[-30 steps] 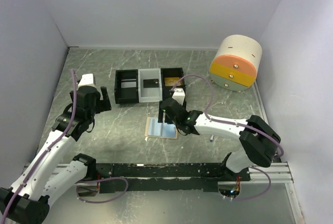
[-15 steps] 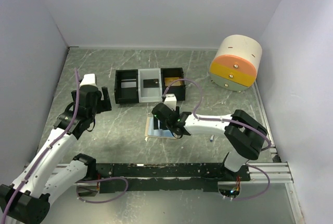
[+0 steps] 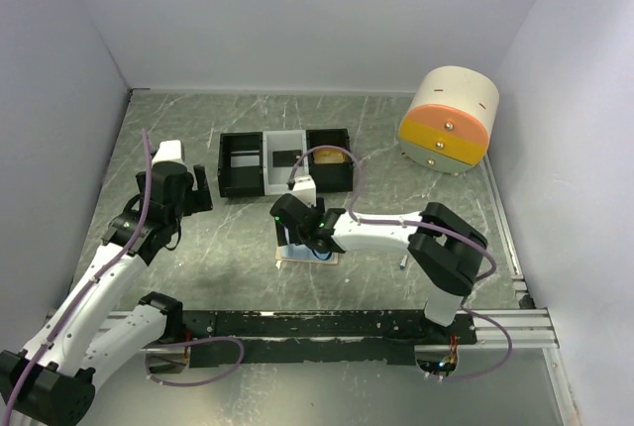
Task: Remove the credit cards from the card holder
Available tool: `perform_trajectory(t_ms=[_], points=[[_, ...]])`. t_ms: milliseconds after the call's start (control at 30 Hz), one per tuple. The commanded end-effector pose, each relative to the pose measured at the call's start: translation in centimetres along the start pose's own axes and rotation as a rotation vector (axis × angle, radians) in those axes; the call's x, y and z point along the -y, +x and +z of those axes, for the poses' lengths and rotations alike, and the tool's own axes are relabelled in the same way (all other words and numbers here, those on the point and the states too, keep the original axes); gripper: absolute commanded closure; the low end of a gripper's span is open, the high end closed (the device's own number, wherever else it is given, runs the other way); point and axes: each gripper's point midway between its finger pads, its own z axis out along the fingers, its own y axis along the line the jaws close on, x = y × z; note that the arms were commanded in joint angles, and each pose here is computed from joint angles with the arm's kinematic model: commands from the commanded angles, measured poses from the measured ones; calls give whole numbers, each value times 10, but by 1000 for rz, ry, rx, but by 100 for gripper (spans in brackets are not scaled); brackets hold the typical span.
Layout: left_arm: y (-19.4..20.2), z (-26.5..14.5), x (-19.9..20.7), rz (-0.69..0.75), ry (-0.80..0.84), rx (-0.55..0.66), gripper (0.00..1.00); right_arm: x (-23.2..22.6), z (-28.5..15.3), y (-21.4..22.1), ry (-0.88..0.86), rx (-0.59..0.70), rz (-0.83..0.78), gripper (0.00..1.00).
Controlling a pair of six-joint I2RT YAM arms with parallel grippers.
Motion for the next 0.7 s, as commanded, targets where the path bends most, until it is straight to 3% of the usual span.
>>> perform_trajectory(t_ms=[0,667], points=[[-8,-1,-1,-2,0,15,5,6,7,6,74,-28,-17,26],[-4,2,0,10,1,-3,5,12,27,35,105,-116,-87,30]])
